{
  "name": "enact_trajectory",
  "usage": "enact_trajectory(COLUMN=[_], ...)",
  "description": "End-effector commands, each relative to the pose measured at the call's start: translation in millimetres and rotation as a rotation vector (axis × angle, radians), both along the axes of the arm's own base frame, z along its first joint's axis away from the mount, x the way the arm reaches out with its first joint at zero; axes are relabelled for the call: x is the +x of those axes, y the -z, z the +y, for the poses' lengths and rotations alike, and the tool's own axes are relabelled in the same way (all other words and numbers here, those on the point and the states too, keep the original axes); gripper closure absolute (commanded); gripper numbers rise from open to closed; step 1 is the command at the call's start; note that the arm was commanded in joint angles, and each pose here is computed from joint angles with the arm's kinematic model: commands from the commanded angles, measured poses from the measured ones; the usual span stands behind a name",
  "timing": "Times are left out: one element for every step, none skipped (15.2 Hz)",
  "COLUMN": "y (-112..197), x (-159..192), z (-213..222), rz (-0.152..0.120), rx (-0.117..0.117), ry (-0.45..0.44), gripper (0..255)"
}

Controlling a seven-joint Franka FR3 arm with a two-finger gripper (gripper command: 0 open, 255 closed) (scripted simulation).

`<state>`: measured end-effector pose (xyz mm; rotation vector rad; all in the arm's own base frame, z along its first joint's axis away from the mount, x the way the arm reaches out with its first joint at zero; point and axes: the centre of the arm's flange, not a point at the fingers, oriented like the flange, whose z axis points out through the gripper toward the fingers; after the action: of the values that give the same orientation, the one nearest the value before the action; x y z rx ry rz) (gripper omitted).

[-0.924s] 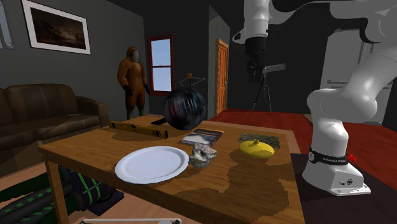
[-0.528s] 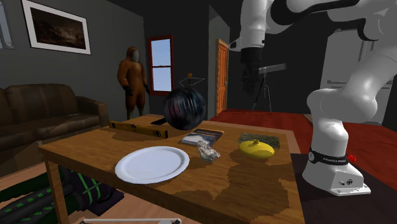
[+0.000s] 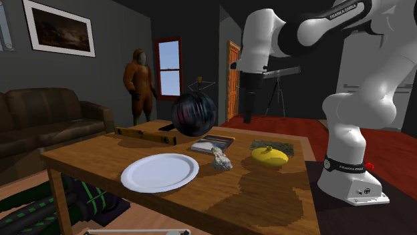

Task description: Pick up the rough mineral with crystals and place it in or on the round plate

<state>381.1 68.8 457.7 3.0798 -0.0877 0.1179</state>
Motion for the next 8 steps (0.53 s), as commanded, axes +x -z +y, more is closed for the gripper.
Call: enact_trajectory(y=[21,31,41,51,61,71,81,90], x=[11,18,25,31,39,46,53,61], z=[12,18,23,29,34,40,45,50], rz=[-0.022,-0.032,-0.042,-0.051,-0.061,-0.070,-0.080,-0.090], rx=[-0.020,-0.030,-0.041,-0.051,-0.062,-0.072,-0.083,-0.094], ry=[0.020,0.029,0.039,0.048,0.057,0.067,0.076,0.086], gripper=[0,0,0,0,0,0,0,0])
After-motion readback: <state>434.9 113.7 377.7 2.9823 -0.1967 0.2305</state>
